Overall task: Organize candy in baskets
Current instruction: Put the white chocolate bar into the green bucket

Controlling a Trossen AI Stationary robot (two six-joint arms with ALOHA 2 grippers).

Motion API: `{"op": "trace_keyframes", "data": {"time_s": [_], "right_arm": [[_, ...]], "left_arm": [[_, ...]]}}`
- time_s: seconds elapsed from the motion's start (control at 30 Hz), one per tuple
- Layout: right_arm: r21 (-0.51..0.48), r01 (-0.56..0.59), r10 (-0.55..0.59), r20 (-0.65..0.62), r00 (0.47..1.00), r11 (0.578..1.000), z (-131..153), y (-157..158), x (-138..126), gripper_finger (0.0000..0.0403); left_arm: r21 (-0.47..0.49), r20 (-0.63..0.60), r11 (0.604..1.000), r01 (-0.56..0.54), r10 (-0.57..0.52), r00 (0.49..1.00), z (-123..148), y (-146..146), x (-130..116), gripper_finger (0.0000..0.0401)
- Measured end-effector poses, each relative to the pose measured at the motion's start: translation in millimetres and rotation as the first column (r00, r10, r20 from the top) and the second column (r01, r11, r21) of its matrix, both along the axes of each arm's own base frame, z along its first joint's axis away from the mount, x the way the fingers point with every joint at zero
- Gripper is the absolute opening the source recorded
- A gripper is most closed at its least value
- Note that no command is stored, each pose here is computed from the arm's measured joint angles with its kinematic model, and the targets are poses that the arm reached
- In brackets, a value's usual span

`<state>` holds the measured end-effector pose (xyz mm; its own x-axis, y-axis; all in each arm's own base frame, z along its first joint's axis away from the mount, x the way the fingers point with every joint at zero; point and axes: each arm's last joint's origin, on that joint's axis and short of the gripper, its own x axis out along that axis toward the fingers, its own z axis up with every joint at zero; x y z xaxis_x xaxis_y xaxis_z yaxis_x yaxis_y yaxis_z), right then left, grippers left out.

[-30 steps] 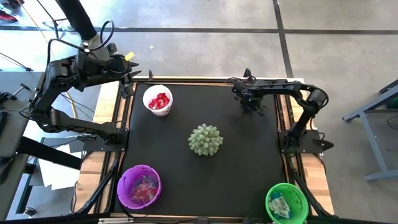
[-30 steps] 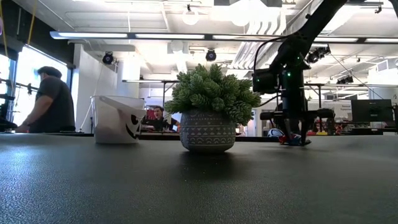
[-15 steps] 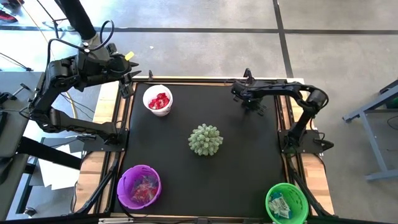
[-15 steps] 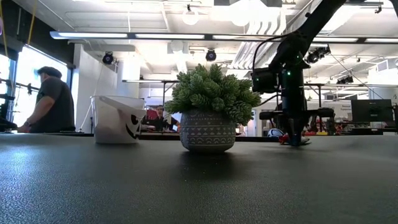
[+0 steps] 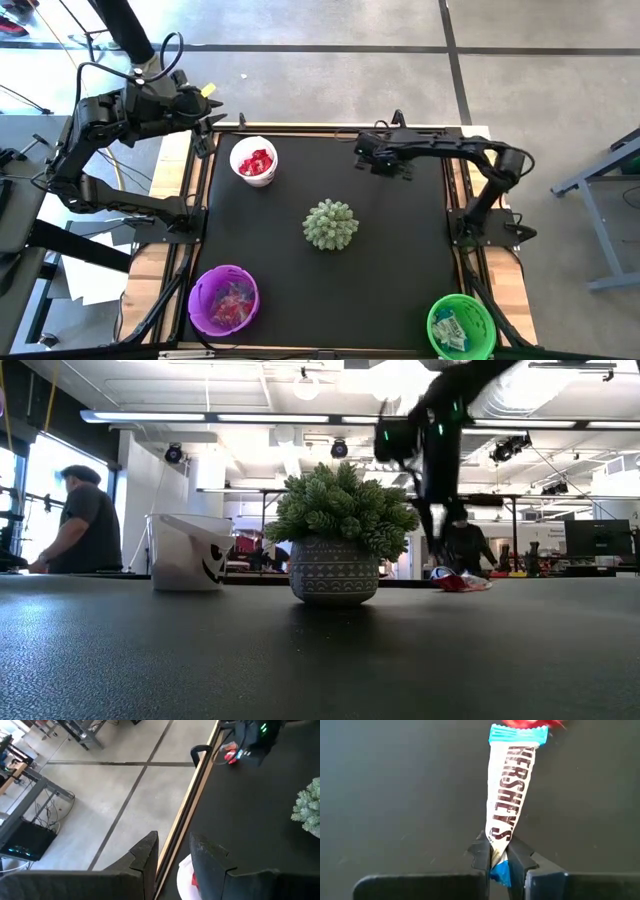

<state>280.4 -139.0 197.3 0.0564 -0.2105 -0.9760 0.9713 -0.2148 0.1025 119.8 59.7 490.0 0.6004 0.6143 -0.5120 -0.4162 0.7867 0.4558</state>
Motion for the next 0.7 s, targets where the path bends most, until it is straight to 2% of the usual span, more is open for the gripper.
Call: {"op": "trace_keyframes", "data": {"time_s": [0.17, 0.37, 0.57, 0.7], "right_arm": [[-0.069, -0.164, 0.167, 0.037, 0.985, 0.984, 60.4, 30.4, 16.2, 0.0021], [-0.069, -0.316, 0.320, 0.067, 0.945, 0.946, 132.8, 91.5, 18.6, 0.0021], [-0.030, -0.336, 0.334, 0.216, 0.917, 0.941, 187.4, 169.0, 9.8, 0.0021], [0.030, -0.303, 0.281, 0.292, 0.914, 0.953, 201.7, 215.0, -2.8, 0.0021]], "left_arm": [[-0.013, -0.029, 1.000, -0.001, 0.001, 1.000, -2.5, -0.8, -2.2, 0.0101], [-0.019, -0.049, 1.000, -0.002, 0.002, 0.999, -4.1, -1.3, -3.4, 0.0101], [-0.018, -0.049, 1.000, -0.003, 0.002, 0.999, -4.0, -1.2, -3.3, 0.0101], [-0.017, -0.047, 1.000, -0.002, 0.002, 0.999, -3.8, -1.2, -3.2, 0.0101]]}}
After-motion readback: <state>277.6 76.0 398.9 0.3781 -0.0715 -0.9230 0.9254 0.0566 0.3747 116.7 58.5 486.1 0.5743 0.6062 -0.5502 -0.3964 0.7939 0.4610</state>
